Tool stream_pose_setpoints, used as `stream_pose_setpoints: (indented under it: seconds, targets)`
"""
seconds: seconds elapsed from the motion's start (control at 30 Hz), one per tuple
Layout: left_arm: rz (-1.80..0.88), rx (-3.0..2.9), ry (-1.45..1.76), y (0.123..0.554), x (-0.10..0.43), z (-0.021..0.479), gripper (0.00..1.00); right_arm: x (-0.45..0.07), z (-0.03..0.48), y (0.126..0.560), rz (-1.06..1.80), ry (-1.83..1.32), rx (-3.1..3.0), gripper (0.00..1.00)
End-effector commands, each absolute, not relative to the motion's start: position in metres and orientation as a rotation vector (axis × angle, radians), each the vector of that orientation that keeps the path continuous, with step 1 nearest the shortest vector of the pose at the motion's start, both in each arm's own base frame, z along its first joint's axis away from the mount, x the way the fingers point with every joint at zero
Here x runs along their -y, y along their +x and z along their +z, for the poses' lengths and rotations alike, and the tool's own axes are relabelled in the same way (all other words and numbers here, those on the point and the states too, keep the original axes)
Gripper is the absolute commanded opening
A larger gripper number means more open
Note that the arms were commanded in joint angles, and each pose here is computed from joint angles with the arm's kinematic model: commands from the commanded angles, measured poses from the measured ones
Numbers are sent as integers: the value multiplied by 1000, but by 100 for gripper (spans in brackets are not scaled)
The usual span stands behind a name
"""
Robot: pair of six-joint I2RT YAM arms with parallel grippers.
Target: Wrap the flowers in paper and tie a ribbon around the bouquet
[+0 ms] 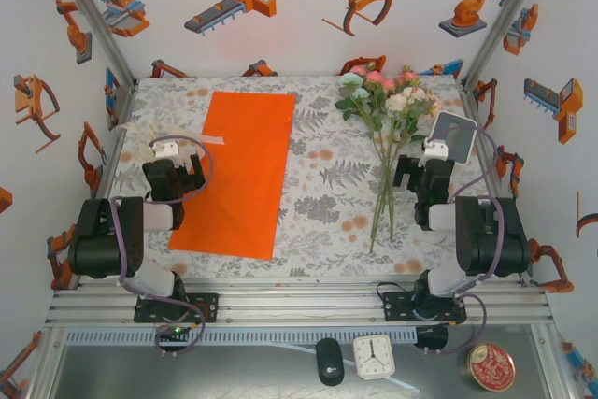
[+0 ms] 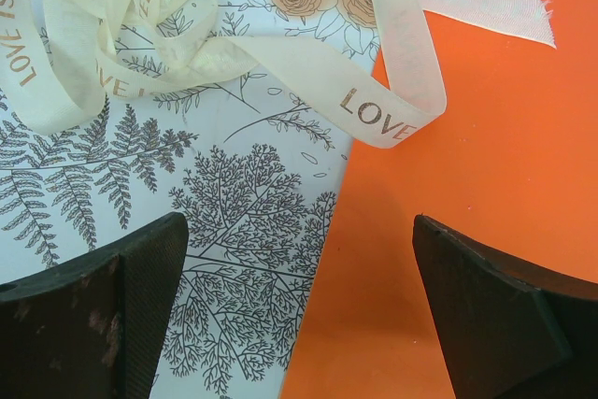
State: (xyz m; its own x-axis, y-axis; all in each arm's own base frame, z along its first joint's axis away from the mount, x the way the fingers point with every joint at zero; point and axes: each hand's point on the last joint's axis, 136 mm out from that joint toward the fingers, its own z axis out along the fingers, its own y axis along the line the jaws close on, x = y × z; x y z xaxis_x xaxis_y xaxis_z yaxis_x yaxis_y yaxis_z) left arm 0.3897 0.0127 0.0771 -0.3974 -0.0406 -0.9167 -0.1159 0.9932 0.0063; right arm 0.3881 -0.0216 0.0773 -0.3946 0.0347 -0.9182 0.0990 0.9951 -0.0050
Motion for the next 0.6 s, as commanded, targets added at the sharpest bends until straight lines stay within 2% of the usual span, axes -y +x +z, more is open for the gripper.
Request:
stream_pose_setpoints:
  seconds: [0.0,0.3,0.47,0.57]
  targets:
    - [65,-1942,-108,397,-11,90,97,25,89,395,-78,105,-1936,99]
    - [81,-1925,-115,392,-12,102,97,26,99,390,-85,112,-1914,99]
    - [135,-1912,-142,384,-14,123,97,30,113,385,-108,134,-1904,99]
    - [161,-1898,-219,371,-13,151,97,43,132,378,-149,253,-1950,98]
